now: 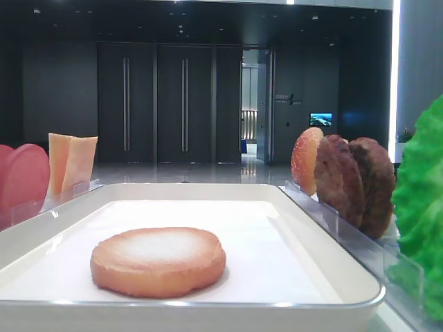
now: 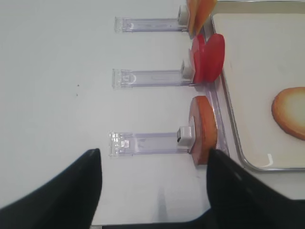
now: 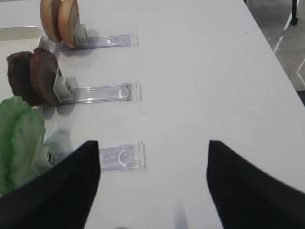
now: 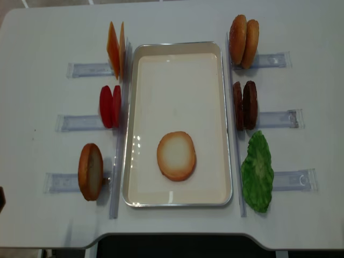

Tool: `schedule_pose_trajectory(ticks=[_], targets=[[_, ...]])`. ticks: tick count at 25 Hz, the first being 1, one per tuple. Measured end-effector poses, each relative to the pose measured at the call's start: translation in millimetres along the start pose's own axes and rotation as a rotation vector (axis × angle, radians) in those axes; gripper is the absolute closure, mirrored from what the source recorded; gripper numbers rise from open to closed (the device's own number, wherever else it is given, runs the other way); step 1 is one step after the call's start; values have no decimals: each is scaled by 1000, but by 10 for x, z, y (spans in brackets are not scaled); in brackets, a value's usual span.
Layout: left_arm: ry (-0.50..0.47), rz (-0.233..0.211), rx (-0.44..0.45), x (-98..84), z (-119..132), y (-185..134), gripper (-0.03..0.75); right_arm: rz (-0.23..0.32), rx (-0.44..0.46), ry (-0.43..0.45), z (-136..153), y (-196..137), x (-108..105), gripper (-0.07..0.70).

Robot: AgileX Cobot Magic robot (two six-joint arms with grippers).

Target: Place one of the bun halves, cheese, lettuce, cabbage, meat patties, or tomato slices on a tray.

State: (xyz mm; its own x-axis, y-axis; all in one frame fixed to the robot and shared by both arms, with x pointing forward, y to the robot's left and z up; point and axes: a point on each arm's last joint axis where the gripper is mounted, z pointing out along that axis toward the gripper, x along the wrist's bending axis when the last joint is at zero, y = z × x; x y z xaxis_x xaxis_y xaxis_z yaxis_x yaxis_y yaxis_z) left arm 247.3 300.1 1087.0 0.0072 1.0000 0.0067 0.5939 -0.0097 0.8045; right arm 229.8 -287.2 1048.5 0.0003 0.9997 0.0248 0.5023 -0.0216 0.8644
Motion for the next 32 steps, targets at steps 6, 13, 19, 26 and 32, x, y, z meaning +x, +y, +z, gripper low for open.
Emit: schedule_pose_trajectory(ticks=[6, 13, 19, 26, 32], targets=[[-1, 14, -108, -7, -18, -322, 190, 0, 0, 0, 0, 0, 0, 174], [-2, 28, -95, -8, 111, -455, 190, 0, 0, 0, 0, 0, 0, 174], [1, 27, -97, -6, 148, -463, 218, 0, 0, 0, 0, 0, 0, 174], [16, 27, -99, 8, 148, -462, 232, 0, 0, 0, 0, 0, 0, 174], [16, 27, -99, 8, 148, -462, 231, 0, 0, 0, 0, 0, 0, 174]])
